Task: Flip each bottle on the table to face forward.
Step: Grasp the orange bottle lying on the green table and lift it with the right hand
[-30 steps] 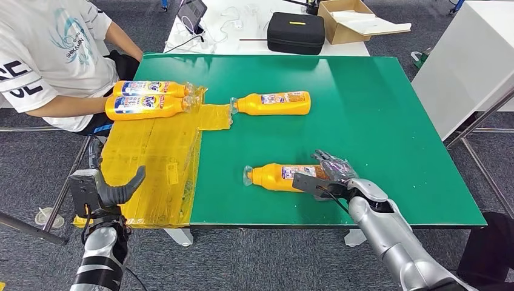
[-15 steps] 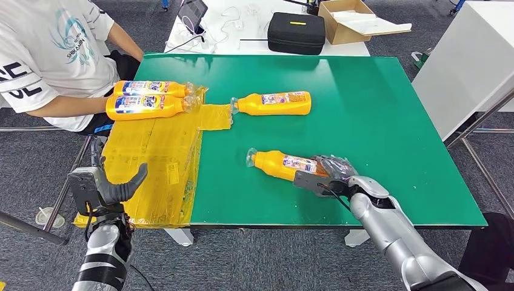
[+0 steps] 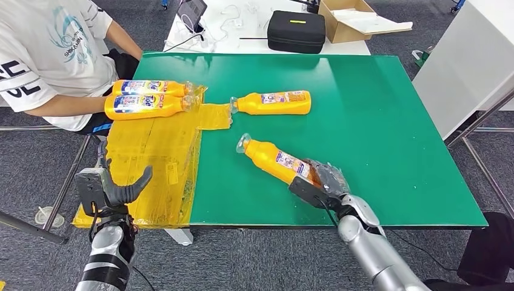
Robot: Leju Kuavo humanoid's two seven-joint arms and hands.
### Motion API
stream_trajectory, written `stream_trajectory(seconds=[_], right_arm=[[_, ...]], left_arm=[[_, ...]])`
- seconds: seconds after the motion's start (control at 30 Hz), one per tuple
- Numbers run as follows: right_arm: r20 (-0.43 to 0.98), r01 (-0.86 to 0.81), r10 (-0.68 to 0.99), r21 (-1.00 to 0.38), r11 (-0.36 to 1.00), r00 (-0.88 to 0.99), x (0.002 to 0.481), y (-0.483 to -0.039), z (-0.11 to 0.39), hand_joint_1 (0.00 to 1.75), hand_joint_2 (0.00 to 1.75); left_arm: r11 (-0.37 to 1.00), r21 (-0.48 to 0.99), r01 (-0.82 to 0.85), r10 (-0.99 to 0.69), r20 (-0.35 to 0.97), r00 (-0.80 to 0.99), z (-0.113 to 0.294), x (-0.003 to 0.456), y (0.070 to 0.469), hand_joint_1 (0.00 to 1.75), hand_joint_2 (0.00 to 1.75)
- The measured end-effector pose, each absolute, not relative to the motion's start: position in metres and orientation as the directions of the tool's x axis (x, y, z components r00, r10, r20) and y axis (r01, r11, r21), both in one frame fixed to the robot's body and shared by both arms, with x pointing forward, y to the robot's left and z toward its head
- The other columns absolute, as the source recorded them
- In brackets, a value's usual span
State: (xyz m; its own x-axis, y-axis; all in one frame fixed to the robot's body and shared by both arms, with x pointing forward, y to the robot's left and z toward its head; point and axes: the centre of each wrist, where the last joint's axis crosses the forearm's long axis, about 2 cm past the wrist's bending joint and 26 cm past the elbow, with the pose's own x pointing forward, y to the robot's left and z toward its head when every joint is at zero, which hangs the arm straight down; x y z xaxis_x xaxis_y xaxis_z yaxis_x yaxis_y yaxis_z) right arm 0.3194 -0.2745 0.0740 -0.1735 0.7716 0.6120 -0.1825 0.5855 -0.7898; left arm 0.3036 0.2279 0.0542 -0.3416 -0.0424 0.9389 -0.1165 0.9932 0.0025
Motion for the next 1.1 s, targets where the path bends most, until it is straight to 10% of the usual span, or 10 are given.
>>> stream_trajectory(seconds=[0.3,1.1], right_arm=[[0.633,0.356,0.688,-0.59,0.725,-0.355,0.288,-0.239,0.097,1.75,1.75],[0.638,0.23,0.567,-0.535,0.813,-0.52,0.259,-0.154,0.066,1.75,1.75]], left_arm=[[0.914,-0.364,0.182,0.394,0.902,-0.177,0.055,0.288,0.188,0.0,1.75],[0.554,-0.601,0.576,0.686,0.721,0.093,0.073,0.272,0.128,0.0,1.75]])
